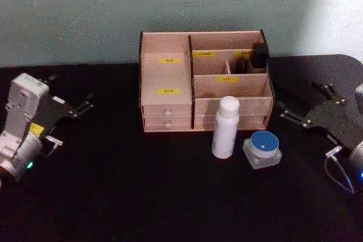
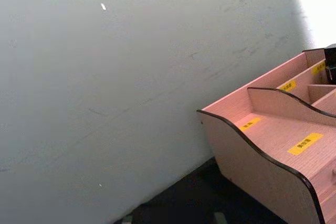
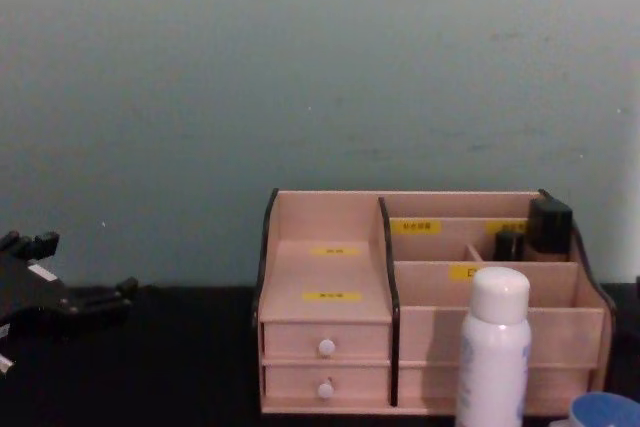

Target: Pick up the facial cleanser and watermelon frost from the table and place them into the tiered storage box.

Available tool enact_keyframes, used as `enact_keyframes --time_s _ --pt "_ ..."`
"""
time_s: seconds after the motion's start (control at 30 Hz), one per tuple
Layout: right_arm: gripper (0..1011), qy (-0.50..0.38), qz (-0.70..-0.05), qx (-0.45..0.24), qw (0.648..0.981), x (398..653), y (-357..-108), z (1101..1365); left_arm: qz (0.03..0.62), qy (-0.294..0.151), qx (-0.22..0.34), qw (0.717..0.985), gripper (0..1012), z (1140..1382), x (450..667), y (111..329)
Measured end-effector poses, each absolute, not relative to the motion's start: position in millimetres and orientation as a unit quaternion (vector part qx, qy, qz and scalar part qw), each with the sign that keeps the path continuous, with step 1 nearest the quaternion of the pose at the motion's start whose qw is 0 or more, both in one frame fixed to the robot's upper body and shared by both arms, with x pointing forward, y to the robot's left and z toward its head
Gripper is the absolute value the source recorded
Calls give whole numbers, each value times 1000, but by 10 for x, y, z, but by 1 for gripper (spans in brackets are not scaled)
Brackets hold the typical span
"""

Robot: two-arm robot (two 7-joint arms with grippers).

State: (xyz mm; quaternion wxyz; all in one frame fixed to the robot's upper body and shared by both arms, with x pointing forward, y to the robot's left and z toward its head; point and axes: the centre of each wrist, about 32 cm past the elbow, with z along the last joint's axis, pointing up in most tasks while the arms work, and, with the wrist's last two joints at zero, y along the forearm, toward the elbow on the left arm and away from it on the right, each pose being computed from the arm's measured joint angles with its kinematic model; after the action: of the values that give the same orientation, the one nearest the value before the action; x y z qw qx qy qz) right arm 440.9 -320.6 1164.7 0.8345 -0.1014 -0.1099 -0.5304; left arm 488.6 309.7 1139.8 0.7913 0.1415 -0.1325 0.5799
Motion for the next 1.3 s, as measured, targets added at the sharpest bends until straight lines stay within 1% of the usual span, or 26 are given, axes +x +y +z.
enact_keyframes --time_s 0.2,0.43,0.6,0.87,1.3 --pt "1000 -103 -494 -101 857 4314 -3159 11625 580 -132 141 791 1001 11398 4886 3097" --pt "1000 -98 -452 -100 881 4270 -3093 11589 580 -132 142 791 1001 11398 4886 3097" --pt "1000 -93 -432 -99 891 4261 -3012 11532 580 -132 141 791 1001 11398 4886 3097" --pt "1000 -78 -422 -95 898 4322 -2909 11448 580 -132 141 791 1001 11398 4886 3097" --pt "1000 -51 -411 -102 904 4540 -2774 11357 580 -132 141 791 1001 11398 4886 3097"
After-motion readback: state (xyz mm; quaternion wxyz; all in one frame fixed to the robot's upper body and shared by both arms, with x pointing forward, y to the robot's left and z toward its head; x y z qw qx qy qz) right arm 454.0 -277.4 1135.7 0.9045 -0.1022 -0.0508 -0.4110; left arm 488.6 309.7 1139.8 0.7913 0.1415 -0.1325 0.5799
